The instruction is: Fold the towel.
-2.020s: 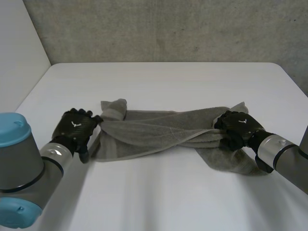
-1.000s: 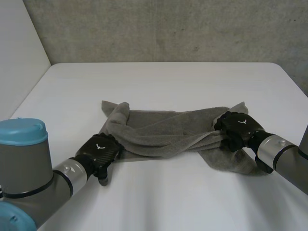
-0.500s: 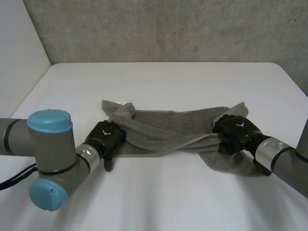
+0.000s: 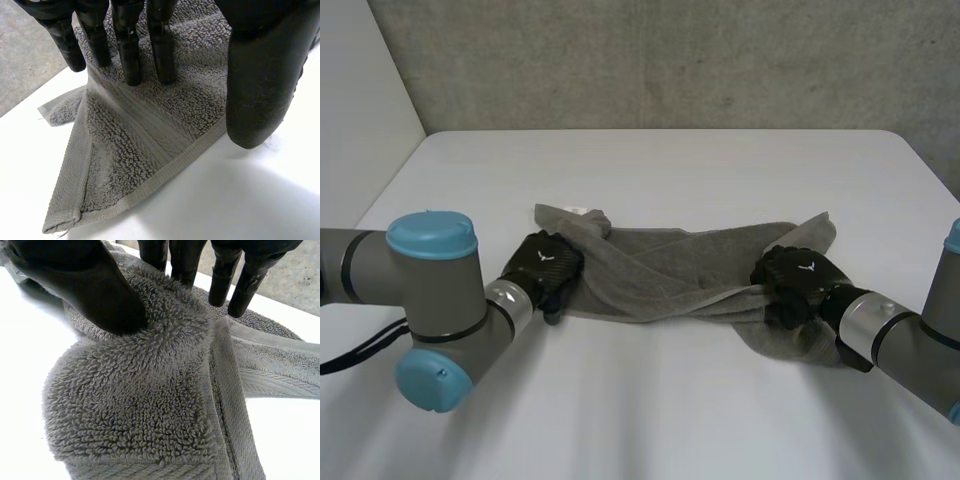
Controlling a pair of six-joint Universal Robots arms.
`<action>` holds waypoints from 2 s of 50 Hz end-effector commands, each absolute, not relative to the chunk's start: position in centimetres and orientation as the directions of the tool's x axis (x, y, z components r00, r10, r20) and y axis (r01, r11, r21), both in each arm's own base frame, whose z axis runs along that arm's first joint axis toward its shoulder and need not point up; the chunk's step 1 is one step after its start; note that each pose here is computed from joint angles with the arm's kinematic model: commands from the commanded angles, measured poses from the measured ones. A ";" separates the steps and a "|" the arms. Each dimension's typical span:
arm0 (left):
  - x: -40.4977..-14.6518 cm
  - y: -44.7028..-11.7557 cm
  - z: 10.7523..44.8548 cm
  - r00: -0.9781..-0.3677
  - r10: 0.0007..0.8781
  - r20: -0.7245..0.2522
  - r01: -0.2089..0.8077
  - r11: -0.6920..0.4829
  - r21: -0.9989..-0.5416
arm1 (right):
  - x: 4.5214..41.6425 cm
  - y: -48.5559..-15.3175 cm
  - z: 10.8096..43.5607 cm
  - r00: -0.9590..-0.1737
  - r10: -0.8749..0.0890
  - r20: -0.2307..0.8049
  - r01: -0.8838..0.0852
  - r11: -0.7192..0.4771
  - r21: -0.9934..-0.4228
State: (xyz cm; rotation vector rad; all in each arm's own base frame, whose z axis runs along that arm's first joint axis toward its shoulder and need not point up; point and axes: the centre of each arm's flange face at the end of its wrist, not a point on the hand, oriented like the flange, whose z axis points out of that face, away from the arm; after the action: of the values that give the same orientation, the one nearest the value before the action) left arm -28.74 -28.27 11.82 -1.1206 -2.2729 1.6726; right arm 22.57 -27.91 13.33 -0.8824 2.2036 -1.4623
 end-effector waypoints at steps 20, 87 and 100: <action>-29.9 -29.1 10.4 -0.714 0.614 -0.336 0.505 0.119 -0.855 | 22.8 -27.7 13.2 -0.738 -0.674 0.045 -0.306 0.274 -0.912; -22.4 -24.8 20.2 -0.829 0.496 -0.259 0.338 0.074 -0.938 | 19.1 -23.9 16.0 -0.626 -0.780 0.001 -0.472 0.377 -0.797; -21.8 -24.8 20.0 -0.837 0.484 -0.255 0.338 0.089 -0.937 | 17.6 -25.0 15.6 -0.666 -0.746 0.013 -0.462 0.398 -0.792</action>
State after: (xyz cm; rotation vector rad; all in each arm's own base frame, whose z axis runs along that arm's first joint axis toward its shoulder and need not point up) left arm -22.03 -24.93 20.25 -0.8508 -2.2137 1.8707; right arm 18.04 -24.73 15.63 -1.0614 2.2987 -1.1424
